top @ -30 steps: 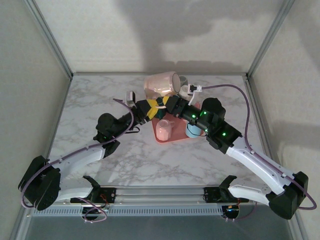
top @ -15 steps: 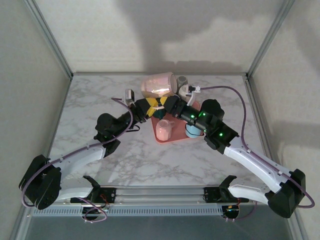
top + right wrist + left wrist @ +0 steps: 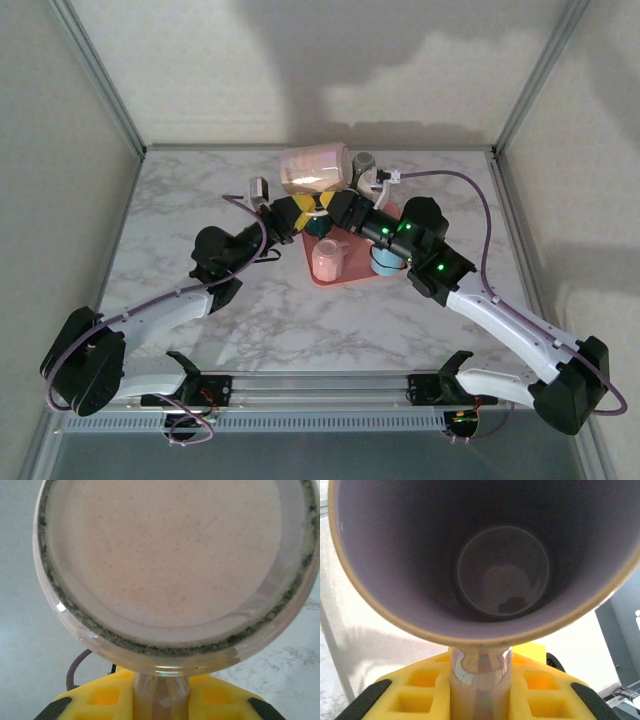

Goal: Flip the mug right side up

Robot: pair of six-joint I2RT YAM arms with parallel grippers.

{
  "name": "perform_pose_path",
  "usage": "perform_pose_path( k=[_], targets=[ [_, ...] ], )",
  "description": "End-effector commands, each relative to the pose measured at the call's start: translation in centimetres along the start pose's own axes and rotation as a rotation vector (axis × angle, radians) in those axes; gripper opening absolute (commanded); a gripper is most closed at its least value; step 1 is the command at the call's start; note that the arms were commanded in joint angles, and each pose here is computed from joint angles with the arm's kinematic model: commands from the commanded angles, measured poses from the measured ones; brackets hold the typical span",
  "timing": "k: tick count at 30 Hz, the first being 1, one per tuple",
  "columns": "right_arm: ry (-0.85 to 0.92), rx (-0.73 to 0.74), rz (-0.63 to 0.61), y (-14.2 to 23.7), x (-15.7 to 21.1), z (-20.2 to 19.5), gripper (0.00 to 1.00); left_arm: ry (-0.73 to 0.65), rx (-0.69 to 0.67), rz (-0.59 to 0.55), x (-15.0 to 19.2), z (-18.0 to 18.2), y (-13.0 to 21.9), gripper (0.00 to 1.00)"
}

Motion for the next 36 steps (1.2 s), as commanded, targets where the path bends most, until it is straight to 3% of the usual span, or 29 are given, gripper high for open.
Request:
perform_pose_path(
  k=[1,6,10,27,36],
  targets=[
    [0.02,-0.028,-0.057,1.0,-1.7,1.5,0.31,-0.15,0.16,-0.034,-0.9,-5.5,0.0,0.0],
    [0.014,0.03,-0.075,1.6,-2.2,0.2,0.54,-0.231,0.162,-0.06,-1.1,-6.5,0.5,0.0],
    [0.007,0.066,-0.083,2.2,-2.4,-0.8,0.62,-0.294,0.147,-0.075,-1.3,-7.1,0.9,0.0],
    [0.078,0.167,-0.061,3.4,-2.3,-2.2,0.63,-0.382,0.048,-0.091,-1.9,-6.4,0.6,0.0],
    [0.158,0.253,-0.047,4.4,-2.4,-3.0,0.63,-0.636,-0.11,-0.068,-2.4,-5.1,0.6,0.0]
  ],
)
Point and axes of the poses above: each hand's point on the last joint's axis, 136 mm out from that joint toward the fingers, its own y axis back along the fingers, its own z axis along the line the jaws close on, x = y × z, the point moved 3 cm from there along y, back along the fingers, and after that the axes turned 8 degrees about -y, right-handed, at the moved point
